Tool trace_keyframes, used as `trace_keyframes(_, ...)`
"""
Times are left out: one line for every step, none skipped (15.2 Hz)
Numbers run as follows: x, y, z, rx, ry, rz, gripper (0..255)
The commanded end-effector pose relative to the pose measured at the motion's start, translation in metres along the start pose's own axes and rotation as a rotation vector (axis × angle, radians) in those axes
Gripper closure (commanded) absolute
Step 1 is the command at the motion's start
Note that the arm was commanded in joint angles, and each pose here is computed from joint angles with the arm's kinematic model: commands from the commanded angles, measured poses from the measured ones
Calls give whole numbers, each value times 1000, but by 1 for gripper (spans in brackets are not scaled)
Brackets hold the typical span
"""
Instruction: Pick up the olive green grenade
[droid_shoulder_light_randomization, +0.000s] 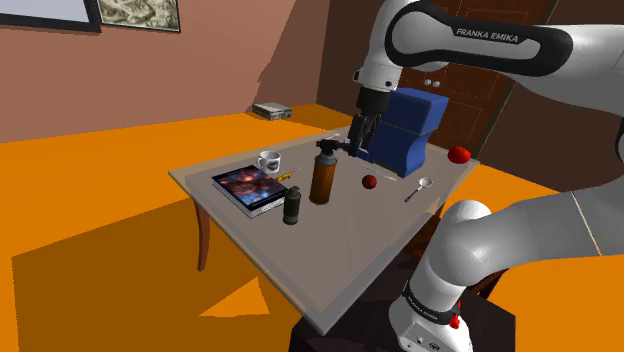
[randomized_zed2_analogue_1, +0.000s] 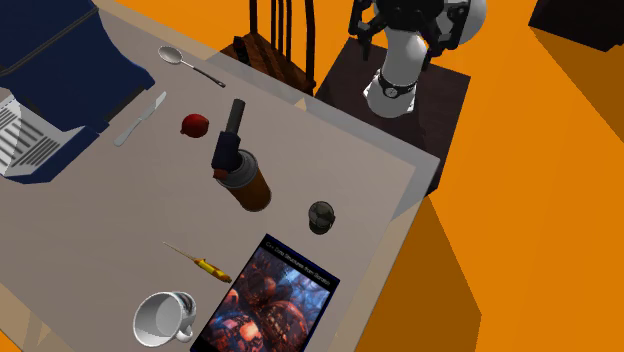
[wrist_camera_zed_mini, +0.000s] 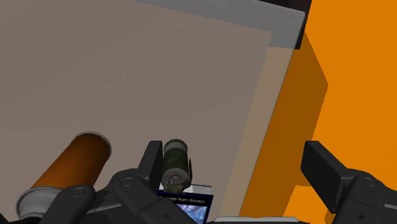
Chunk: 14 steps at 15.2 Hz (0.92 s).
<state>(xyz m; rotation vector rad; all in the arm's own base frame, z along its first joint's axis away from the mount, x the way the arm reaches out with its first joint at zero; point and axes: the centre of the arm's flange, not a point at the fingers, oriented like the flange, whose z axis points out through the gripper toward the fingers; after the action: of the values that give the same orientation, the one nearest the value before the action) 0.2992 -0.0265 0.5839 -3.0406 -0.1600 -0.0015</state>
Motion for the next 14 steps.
trace_keyframes(0,0,0,0,0,0,0)
trace_keyframes(10,2,9,-4,-2,-2,0)
trace_keyframes(19,4,18,-7,-3,-5,0)
trace_keyframes(29,6,27,-11,-5,-7,0)
trace_keyframes(38,8,36,-14,-6,-9,0)
trace_keyframes(47,9,45,-18,-8,-12,0)
trace_keyframes(57,11,55,-21,-9,-14,0)
trace_keyframes(66,13,64,-25,-11,-16,0)
trace_keyframes(76,15,73,-28,-12,-19,0)
trace_keyframes(85,17,82,-32,-14,-21,0)
trace_keyframes(95,19,91,-35,-15,-23,0)
trace_keyframes(104,21,100,-39,-17,-26,0)
trace_keyframes(114,23,109,-42,-18,-28,0)
trace_keyframes(123,25,119,-46,-20,-30,0)
